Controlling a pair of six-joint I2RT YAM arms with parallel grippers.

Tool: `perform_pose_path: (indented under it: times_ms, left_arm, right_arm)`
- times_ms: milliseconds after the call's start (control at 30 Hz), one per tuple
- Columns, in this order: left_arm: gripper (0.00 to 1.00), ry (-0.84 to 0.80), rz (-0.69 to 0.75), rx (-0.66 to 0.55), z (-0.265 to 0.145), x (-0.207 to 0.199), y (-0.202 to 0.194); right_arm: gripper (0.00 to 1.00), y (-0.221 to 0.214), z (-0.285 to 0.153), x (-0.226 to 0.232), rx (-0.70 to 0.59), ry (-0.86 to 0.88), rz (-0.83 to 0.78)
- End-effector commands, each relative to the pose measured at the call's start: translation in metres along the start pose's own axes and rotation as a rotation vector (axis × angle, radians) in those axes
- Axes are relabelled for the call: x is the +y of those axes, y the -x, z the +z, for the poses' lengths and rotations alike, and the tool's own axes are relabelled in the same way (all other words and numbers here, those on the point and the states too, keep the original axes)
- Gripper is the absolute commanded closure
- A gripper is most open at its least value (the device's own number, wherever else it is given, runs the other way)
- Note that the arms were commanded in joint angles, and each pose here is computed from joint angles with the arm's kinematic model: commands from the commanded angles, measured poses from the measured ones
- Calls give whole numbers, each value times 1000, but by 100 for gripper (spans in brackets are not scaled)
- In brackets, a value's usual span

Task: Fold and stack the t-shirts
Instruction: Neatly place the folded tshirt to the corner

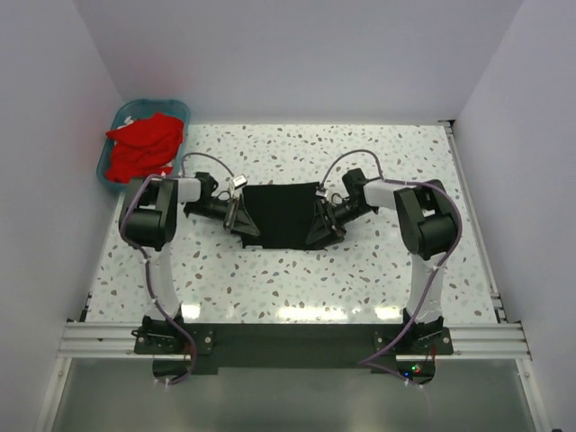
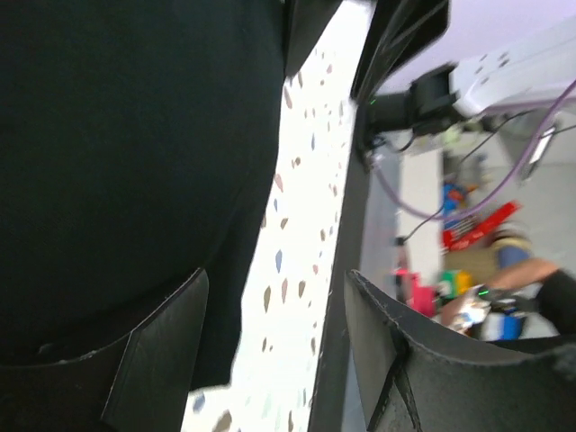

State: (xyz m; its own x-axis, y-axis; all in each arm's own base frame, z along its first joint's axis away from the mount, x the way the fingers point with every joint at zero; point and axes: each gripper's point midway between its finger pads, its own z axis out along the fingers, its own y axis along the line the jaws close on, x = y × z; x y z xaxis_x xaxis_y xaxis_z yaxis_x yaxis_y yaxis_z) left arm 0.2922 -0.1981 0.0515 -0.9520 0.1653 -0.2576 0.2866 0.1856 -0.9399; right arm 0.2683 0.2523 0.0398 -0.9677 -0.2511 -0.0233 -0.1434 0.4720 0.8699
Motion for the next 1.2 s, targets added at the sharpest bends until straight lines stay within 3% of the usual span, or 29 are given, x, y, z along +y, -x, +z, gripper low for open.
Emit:
perform_pose_path:
  times_ms: [0,100,233,400,567,667,700,833,967,1067,1133,1167]
  left_arm:
    - [33,108,226,51,-21,-28,-6]
    - [34,139,290,49,-22,-41,-4]
    - [37,110,210,71,-10,-31,-18]
    - [39,89,74,96,3,-7,-36]
    - [38,254,4,71,-13,36,-35]
    - [37,296,68,28,-22,31,-17]
    - [36,305,148,7,-27,18,-7]
    - [30,376,386,-68,-43,-23,21]
    - [25,625,558,-213,-81,-51,68]
    - [17,762,663,-369,-109,-85,101]
    - [2,813,683,-435,-122,-103,110]
    - [0,855,689,-465,-131,-110,116]
  right_arm:
    - [35,3,-30,17,-29,-89,-104]
    - [35,21,-38,50,-98,-59,-158]
    - [37,35,-25,51,-123,-45,-161]
    - [39,41,-2,26,-86,-63,-118]
    - [41,31,-7,-31,-41,-226,-92]
    - [41,34,-32,-52,-78,-320,-70]
    - [41,38,-42,-57,-94,-365,-95]
    - [40,61,-70,-14,-199,-382,-211]
    - [37,95,-101,37,-350,-417,-349]
    - [32,110,-115,51,-414,-577,-434]
    - [28,113,-113,56,-429,-724,-499]
    - [27,111,-98,66,-412,-757,-540]
